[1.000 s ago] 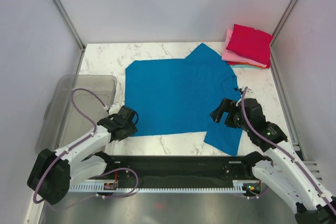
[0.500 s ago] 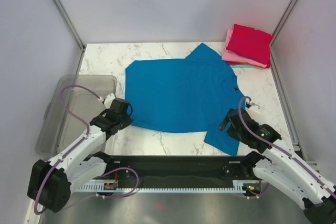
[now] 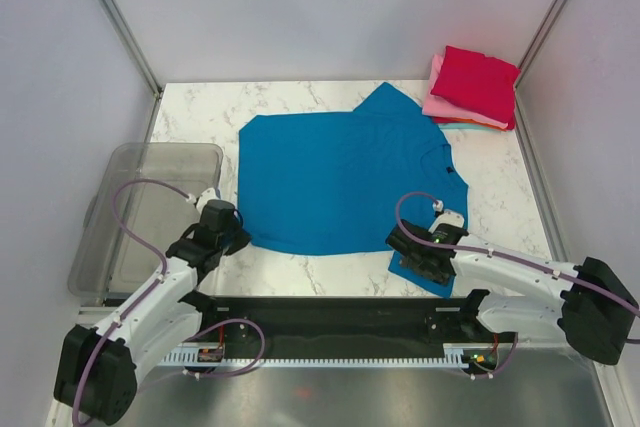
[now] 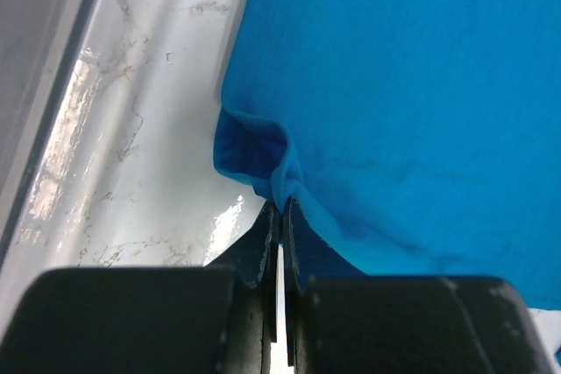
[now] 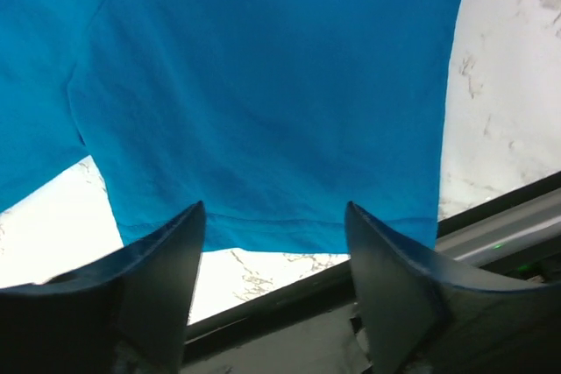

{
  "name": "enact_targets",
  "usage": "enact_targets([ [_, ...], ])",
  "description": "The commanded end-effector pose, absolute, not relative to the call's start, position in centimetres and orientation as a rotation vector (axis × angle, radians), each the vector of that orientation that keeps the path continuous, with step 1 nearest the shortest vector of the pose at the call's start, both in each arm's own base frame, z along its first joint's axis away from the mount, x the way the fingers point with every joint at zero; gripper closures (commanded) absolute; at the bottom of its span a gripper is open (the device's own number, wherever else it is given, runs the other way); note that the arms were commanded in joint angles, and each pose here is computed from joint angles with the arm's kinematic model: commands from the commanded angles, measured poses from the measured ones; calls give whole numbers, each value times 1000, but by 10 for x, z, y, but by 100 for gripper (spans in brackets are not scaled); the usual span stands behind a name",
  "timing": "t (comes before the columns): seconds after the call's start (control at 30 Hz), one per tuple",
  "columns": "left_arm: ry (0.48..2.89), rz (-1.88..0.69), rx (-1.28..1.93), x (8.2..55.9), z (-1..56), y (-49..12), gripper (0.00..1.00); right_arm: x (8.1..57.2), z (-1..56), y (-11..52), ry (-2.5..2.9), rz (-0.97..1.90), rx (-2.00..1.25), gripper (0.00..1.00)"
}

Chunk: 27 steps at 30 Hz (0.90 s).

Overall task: Fold and stack the t-shirts
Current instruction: Flatten the tshirt out, then fold the tshirt

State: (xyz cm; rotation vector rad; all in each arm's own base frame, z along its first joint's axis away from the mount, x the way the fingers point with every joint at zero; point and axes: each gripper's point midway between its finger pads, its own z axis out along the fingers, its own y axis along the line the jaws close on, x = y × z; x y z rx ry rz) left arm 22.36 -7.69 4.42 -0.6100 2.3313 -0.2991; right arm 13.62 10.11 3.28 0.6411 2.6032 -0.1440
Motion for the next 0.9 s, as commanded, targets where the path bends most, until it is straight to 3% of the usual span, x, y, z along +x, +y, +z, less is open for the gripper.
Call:
enact_targets([
  [0.0, 2284, -347, -545, 230, 49, -81, 98, 140, 40, 109, 2539, -113, 760, 30],
  [0.17, 2275, -360, -538, 230, 50, -82, 98, 121, 14, 114, 2586, -77, 796, 45],
  [0.4, 2288, -360, -524, 231, 48, -84, 98, 117, 2, 112, 2580, -64, 813, 49],
  [0.5, 2291, -360, -522, 231, 47, -84, 98, 121, 3, 111, 2563, -70, 800, 55],
  [0.73, 2290, -365, -522, 232, 53, -85, 98, 122, 6, 113, 2561, -35, 764, 97],
  [0.87, 2299, -400, -523, 226, 64, -88, 98, 122, 23, 119, 2547, 30, 738, 100],
])
